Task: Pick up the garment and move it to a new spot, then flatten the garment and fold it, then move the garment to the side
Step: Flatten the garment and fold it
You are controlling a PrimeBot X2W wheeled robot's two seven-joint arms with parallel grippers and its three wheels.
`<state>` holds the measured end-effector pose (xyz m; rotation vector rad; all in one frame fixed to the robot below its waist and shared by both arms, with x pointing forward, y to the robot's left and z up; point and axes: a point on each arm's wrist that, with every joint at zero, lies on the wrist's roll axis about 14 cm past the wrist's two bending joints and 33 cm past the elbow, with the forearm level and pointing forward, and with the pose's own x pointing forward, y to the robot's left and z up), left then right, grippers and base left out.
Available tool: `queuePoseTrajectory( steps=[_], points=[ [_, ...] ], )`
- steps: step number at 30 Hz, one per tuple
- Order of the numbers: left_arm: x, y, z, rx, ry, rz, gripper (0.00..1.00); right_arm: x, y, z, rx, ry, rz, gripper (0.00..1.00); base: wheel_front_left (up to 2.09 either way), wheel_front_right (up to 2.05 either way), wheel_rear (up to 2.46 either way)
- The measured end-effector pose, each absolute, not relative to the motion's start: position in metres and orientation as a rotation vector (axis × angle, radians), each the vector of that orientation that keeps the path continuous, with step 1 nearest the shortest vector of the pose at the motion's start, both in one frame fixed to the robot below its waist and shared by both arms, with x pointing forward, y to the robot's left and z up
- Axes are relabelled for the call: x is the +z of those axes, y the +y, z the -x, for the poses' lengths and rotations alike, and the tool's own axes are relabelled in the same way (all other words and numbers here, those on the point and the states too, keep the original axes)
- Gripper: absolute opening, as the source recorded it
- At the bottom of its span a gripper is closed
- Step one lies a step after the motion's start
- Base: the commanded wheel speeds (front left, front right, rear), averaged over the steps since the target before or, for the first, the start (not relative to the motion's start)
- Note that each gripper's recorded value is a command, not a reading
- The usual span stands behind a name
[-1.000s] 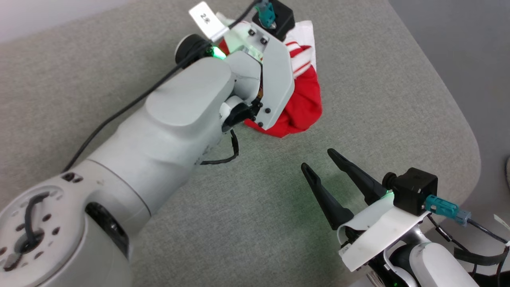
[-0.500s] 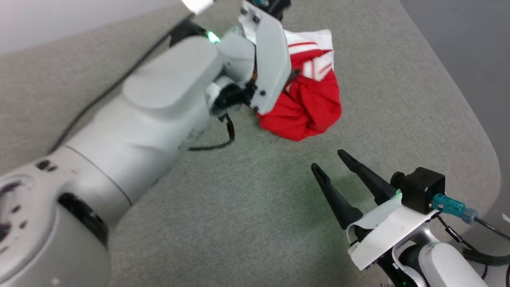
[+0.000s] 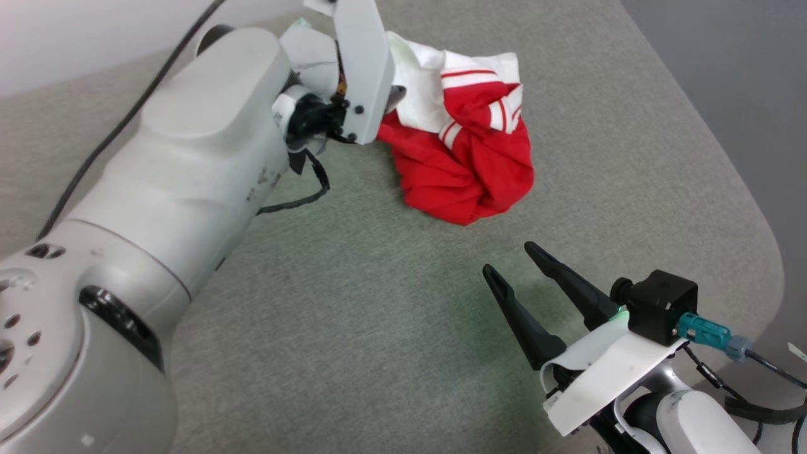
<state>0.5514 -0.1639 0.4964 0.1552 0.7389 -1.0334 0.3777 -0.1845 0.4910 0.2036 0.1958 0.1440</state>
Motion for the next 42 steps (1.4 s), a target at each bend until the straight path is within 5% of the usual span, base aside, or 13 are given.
queuePoseTrajectory(
  steps=[20,21,22,25,36,42],
  points=[
    [0.458,-0.183,-0.555,-1.045,0.866,-0.048,1.0,0.474,-0.196,-0.377,0.09,0.234,-0.207,1.0,0.0,0.0,0.0],
    [0.456,-0.183,-0.554,-1.048,0.875,-0.047,0.89,0.473,-0.196,-0.378,0.089,0.236,-0.208,1.0,0.0,0.0,0.0],
    [0.456,-0.184,-0.553,-1.052,0.88,-0.037,0.6,0.472,-0.197,-0.378,0.088,0.24,-0.208,1.0,0.0,0.0,0.0],
    [0.456,-0.186,-0.552,-1.063,0.884,-0.02,0.02,0.469,-0.198,-0.378,0.084,0.244,-0.209,1.0,0.0,0.0,0.0],
    [0.479,-0.186,-0.547,-1.082,0.831,0.011,0.0,0.471,-0.199,-0.381,0.095,0.241,-0.202,1.0,0.0,0.0,0.0],
    [0.49,-0.139,-0.562,-0.985,0.826,0.01,0.0,0.48,-0.187,-0.387,0.156,0.233,-0.18,1.0,0.0,0.0,0.0]
  ],
)
